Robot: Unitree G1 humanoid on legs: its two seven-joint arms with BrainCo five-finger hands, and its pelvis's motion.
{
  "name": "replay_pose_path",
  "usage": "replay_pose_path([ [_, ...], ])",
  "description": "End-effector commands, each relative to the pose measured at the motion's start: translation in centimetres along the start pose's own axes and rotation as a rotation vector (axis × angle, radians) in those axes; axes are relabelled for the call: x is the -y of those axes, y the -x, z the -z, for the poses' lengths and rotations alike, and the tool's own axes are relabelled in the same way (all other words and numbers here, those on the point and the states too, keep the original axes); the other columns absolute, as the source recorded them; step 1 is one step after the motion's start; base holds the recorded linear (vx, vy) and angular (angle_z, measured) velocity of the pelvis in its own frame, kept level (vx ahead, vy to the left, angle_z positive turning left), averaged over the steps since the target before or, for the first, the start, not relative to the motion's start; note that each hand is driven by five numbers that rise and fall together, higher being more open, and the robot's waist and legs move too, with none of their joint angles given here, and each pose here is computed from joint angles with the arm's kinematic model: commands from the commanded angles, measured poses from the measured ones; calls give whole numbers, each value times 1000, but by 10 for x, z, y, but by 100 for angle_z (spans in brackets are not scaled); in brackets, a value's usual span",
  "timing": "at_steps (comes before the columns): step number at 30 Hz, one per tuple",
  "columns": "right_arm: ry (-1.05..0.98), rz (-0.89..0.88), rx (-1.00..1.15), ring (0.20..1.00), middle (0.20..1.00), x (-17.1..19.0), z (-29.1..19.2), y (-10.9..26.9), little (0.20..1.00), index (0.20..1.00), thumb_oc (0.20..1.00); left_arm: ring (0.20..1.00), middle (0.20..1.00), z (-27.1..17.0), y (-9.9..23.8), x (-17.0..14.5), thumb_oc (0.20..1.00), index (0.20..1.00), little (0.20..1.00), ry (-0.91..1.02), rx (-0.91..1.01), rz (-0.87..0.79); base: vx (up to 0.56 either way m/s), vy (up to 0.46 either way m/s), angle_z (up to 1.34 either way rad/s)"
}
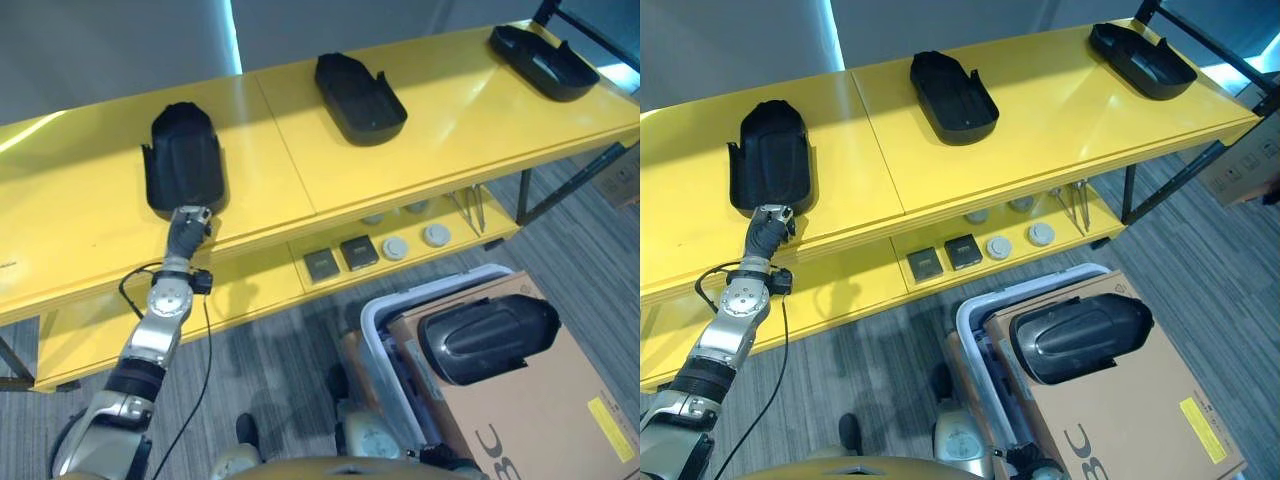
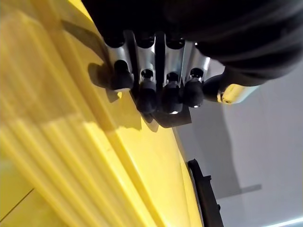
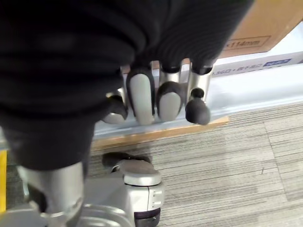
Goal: Move parts from the plastic box to the shelf.
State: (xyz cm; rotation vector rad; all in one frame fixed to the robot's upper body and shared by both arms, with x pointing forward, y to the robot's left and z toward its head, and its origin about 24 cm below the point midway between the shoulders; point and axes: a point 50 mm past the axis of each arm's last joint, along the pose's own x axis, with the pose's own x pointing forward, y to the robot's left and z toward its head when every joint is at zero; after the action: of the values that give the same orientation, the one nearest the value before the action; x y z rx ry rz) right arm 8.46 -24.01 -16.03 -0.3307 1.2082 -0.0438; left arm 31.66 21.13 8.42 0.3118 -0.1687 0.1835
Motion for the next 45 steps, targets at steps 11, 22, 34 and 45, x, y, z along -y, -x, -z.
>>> replay_pose_path([
  [11, 47, 10, 22, 1000, 1000, -3, -15, -3, 1000, 1000, 1000, 200, 200, -40, -42, -25, 200, 200, 200, -58, 132, -126, 12, -4, -9],
  [22, -60, 11, -71, 1000, 1000, -5, 15, 2, 1000, 1000, 1000, 1000, 1000, -31, 33, -10, 1000, 1000, 1000, 104, 189, 43, 46, 62, 3],
  [34, -177, 59, -55, 1000, 1000, -10, 19, 4, 1000, 1000, 1000, 1000, 1000, -33, 44, 9, 1000, 1000, 1000, -58, 239, 135, -170, 167, -13],
  [45, -37, 92, -28, 1000, 1000, -7, -1, -1, 1000, 1000, 1000, 1000, 1000, 72, 93, -3, 1000, 1000, 1000, -222, -225, 104, -183, 5, -128],
])
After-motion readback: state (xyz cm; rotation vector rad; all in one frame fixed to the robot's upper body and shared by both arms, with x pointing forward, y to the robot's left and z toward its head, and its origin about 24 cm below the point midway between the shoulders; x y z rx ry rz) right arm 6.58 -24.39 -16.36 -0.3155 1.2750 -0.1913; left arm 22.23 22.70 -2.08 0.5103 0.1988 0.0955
